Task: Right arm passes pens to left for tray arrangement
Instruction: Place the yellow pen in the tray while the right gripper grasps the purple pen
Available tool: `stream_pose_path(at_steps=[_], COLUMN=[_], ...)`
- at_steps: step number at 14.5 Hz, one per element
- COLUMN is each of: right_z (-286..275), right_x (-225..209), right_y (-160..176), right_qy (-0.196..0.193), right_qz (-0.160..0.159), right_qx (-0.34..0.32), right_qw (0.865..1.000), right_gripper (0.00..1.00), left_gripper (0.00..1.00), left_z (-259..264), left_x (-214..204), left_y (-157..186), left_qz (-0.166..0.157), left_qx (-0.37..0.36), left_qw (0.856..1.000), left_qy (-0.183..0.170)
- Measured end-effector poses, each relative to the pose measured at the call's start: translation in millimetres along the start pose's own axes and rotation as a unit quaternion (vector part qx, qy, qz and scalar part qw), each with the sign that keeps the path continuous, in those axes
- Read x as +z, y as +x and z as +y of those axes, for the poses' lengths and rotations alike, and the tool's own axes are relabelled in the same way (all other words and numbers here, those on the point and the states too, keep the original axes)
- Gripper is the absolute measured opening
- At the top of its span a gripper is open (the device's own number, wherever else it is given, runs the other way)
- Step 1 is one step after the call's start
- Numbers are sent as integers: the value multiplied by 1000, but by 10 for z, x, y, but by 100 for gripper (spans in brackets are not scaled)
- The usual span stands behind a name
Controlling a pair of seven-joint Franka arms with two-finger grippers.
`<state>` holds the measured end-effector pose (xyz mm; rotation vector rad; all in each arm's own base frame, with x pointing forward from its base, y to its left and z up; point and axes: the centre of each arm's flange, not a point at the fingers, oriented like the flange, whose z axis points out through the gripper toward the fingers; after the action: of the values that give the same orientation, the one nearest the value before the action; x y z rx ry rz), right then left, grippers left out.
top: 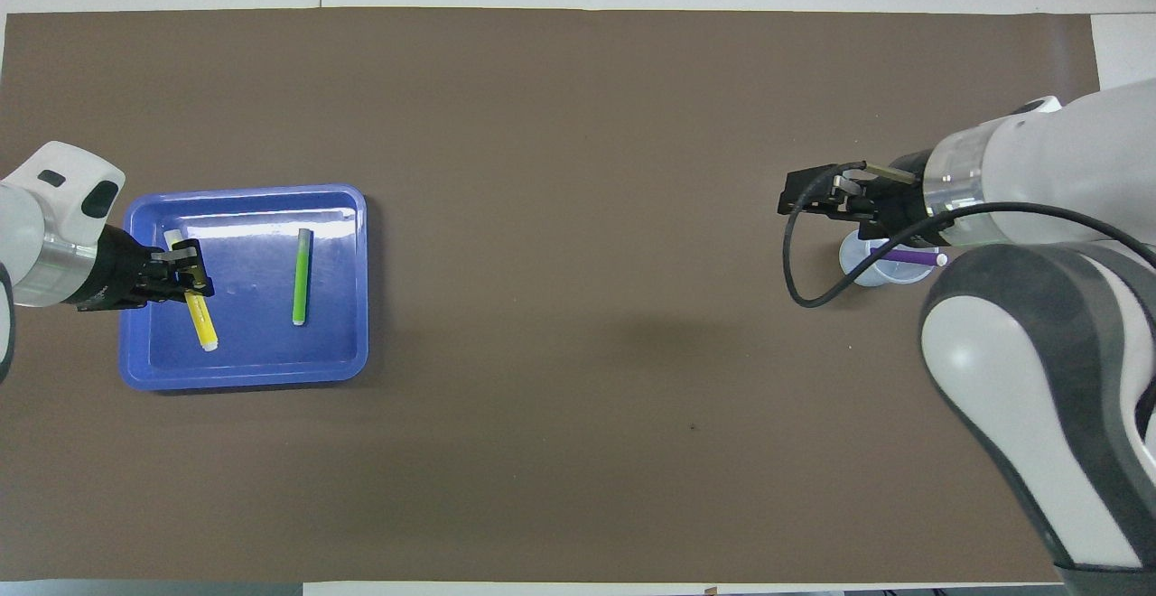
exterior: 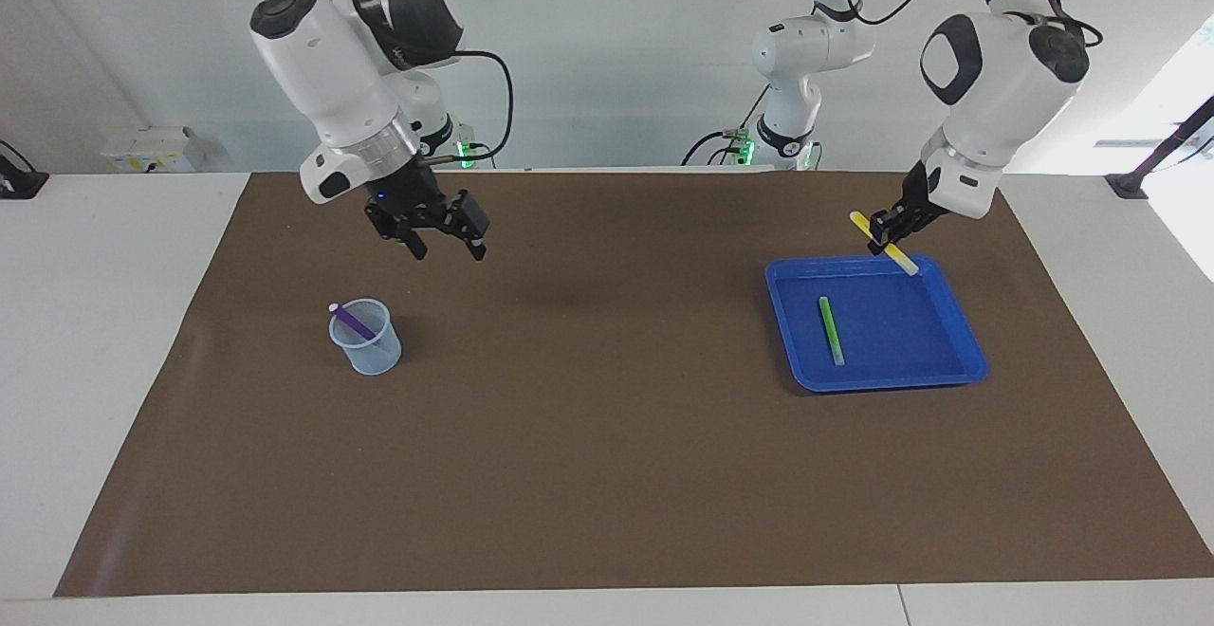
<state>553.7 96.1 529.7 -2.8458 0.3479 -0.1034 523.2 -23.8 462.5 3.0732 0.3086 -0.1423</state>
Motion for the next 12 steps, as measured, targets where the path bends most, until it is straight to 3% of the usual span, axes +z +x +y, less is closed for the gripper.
stream_pose_path(at_steps=[3,6,12], right_z=[769,1351,1710], right_x=[-1,135,542], right_y=[138,205,135], right_qy=[-5,-10,-17], right_qz=[4,13,-2], right_qx=[-36,-59,-53], right_qw=[999,998,998], right_gripper=[100,100,96], left_gripper=[19,19,19], left_z=[-181,-190,-193], left_x=[675,1250,1458], left_y=[341,410,396], left_qz=[-7,-3,-5], left_qx=[57,75,80], left_qw=[998,997,996], left_qy=[37,37,35])
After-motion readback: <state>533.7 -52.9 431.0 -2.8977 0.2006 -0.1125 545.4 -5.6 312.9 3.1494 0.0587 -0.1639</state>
